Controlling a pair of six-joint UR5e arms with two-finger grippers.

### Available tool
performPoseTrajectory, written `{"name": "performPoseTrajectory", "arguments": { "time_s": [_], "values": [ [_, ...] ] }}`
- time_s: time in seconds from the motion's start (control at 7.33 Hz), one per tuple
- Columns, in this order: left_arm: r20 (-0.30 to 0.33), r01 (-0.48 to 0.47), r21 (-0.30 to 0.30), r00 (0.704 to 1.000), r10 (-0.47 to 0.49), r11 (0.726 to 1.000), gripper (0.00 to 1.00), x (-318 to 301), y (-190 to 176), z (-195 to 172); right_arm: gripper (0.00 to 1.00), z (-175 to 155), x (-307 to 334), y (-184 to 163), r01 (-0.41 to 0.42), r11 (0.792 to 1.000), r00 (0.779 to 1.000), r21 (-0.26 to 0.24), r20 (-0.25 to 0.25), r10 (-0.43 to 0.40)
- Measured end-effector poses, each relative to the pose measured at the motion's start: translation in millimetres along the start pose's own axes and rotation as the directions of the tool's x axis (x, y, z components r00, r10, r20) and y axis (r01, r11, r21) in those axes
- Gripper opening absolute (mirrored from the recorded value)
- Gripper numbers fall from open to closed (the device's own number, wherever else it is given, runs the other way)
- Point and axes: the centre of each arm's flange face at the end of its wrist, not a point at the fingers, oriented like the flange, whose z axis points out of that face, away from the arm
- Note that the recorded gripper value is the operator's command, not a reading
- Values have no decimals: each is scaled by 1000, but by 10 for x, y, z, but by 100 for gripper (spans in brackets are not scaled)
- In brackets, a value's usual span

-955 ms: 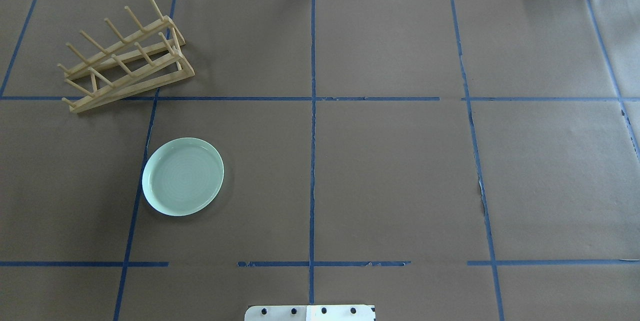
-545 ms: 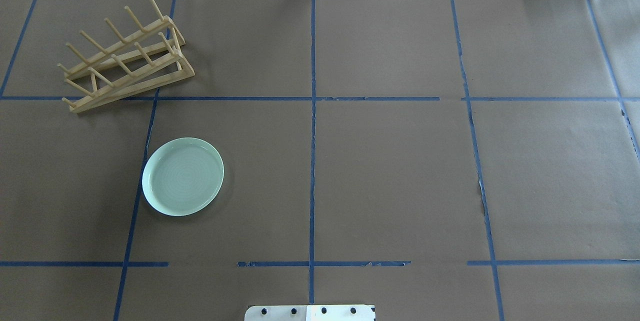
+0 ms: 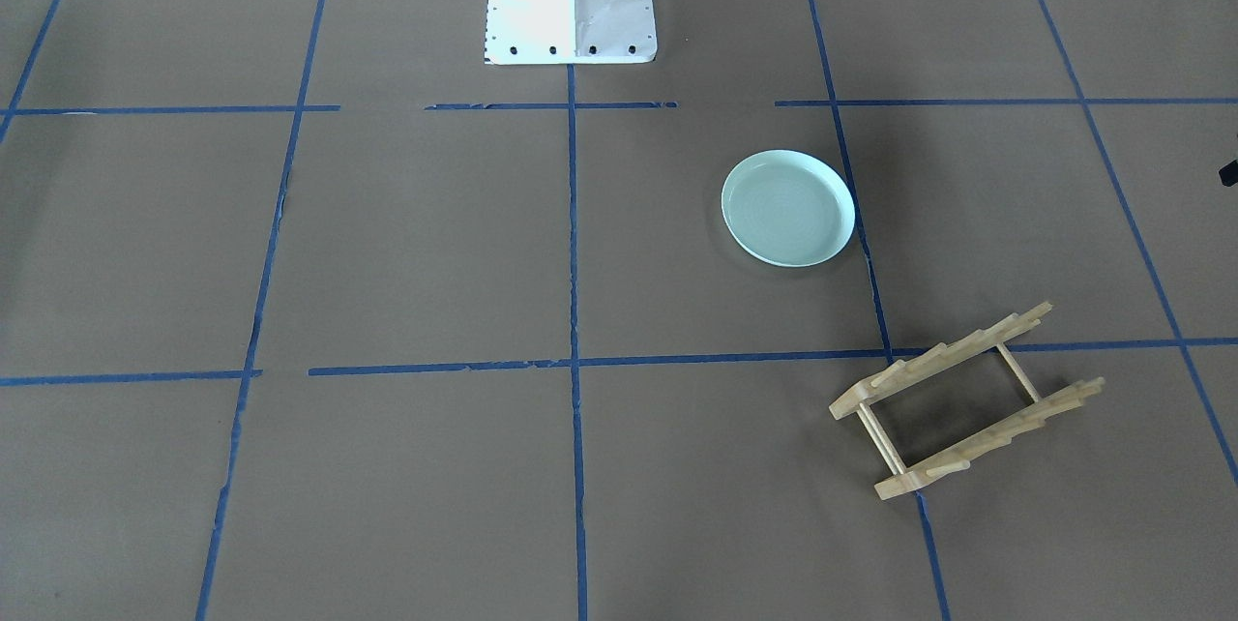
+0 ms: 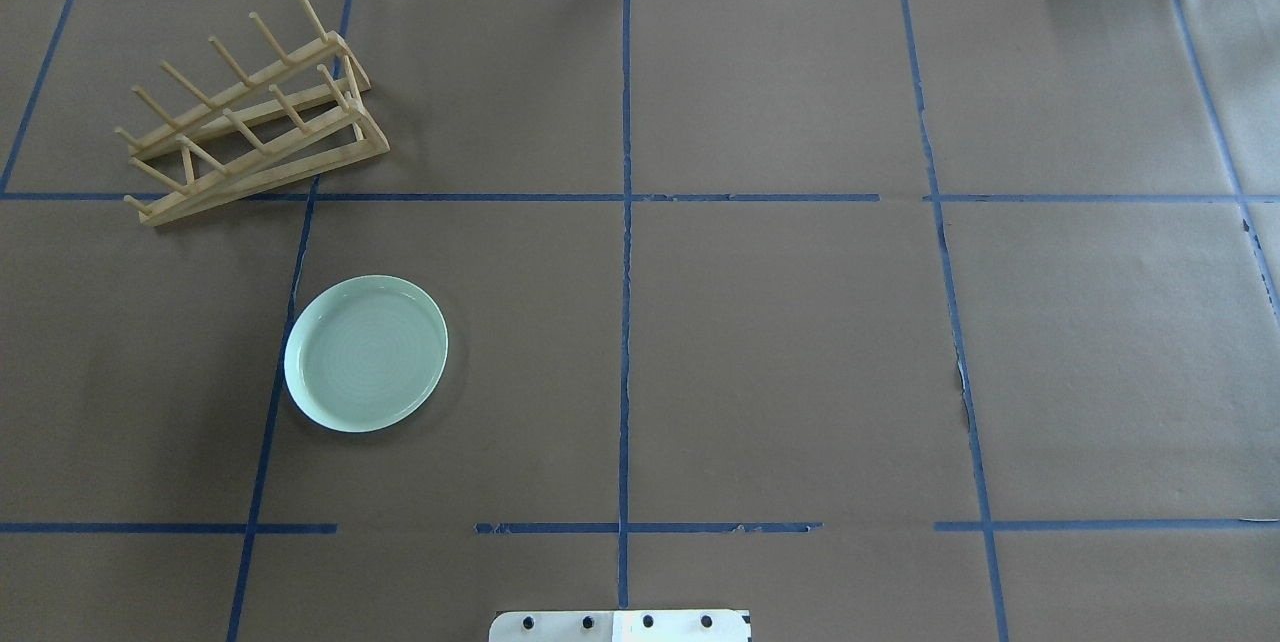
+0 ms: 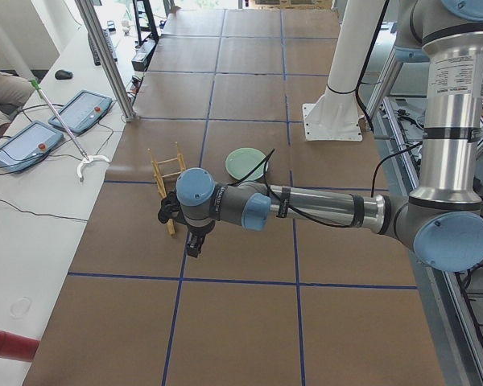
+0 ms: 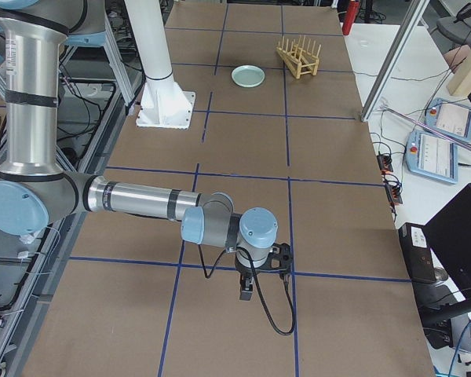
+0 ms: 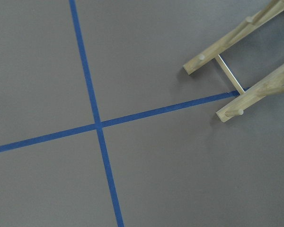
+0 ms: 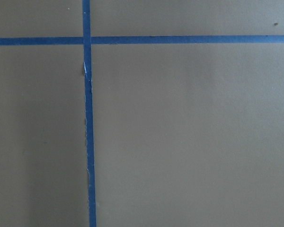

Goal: Place plate on rack

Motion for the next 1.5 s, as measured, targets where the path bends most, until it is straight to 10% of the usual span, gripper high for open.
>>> {"name": "performPoseTrajectory", "arguments": {
  "time_s": [0.41, 0.95, 1.23, 1.5],
  "values": [
    [-37, 204, 16, 978, -203, 979, 100, 1108, -251, 95, 100, 0, 0, 0, 0, 1000, 1000, 0, 0, 0],
    [-19, 517, -50, 855, -519, 854, 100, 3040, -513, 770, 100, -1, -1, -1, 1, 1000, 1000, 1, 0, -1],
    [105, 598, -79, 800, -590, 797, 99, 4094, -608, 1419, 100, -1, -1, -1, 0, 1000, 1000, 1, 0, 0],
    [234, 595, -55, 788, -569, 802, 97, 4706, -568, 2028, 100, -1, -1, -1, 0, 1000, 1000, 0, 0, 0]
  ]
}}
